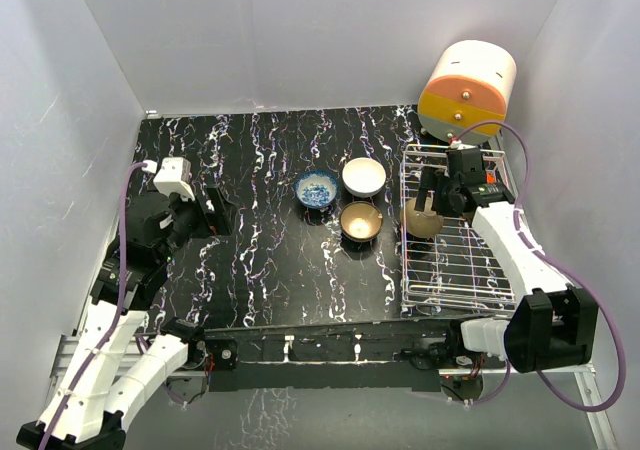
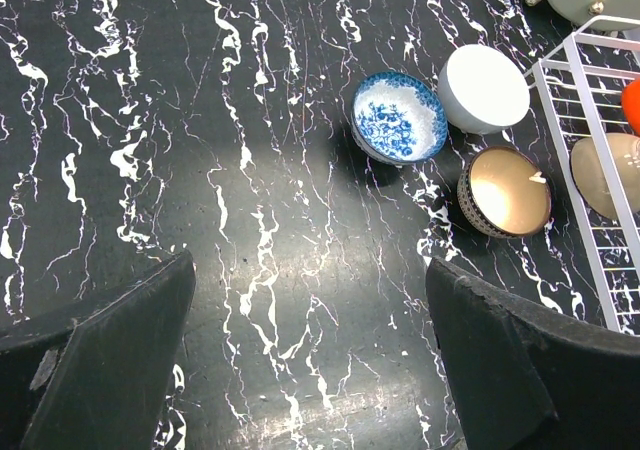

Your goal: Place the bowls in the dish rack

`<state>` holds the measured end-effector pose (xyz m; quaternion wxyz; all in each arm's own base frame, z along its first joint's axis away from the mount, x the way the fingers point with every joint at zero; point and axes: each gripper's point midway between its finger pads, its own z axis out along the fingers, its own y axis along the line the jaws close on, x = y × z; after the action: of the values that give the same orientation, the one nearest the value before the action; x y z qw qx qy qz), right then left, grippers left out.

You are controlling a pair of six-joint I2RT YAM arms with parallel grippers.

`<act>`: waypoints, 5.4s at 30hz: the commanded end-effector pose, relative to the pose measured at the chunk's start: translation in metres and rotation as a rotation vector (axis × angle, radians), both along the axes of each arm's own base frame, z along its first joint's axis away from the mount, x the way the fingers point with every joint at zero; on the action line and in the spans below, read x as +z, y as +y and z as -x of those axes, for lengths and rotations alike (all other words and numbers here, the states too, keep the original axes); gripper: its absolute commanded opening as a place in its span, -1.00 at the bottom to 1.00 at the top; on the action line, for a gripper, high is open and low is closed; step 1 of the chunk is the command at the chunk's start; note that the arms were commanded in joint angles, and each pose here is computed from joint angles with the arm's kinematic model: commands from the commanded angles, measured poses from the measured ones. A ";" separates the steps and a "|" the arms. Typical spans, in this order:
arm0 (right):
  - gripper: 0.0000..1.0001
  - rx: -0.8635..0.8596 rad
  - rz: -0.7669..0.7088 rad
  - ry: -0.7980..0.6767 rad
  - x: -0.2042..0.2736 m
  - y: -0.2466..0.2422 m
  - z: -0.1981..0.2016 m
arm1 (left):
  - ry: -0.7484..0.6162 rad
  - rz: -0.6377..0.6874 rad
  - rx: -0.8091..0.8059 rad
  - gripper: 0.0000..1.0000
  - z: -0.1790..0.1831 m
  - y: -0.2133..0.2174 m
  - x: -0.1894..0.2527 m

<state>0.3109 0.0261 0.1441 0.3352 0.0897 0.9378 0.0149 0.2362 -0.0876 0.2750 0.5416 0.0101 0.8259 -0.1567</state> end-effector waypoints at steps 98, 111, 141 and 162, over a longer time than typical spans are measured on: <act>0.86 -0.045 -0.065 0.040 -0.055 0.004 0.002 | 0.116 0.054 -0.280 0.85 0.008 -0.067 -0.037; 0.86 -0.032 -0.146 0.106 -0.071 0.019 0.033 | 0.098 0.073 -0.255 0.86 0.025 -0.056 -0.039; 0.88 -0.088 -0.135 0.115 -0.045 0.038 0.052 | 0.002 0.076 -0.254 0.93 0.045 -0.042 -0.021; 0.90 0.097 -0.142 -0.277 0.097 0.072 -0.015 | 0.028 0.046 -0.191 0.94 0.026 -0.039 -0.006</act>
<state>0.3053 0.0652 0.2084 0.4125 0.1121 0.9014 0.0685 0.2055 -0.1339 0.2439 0.4899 0.0866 0.8332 -0.2413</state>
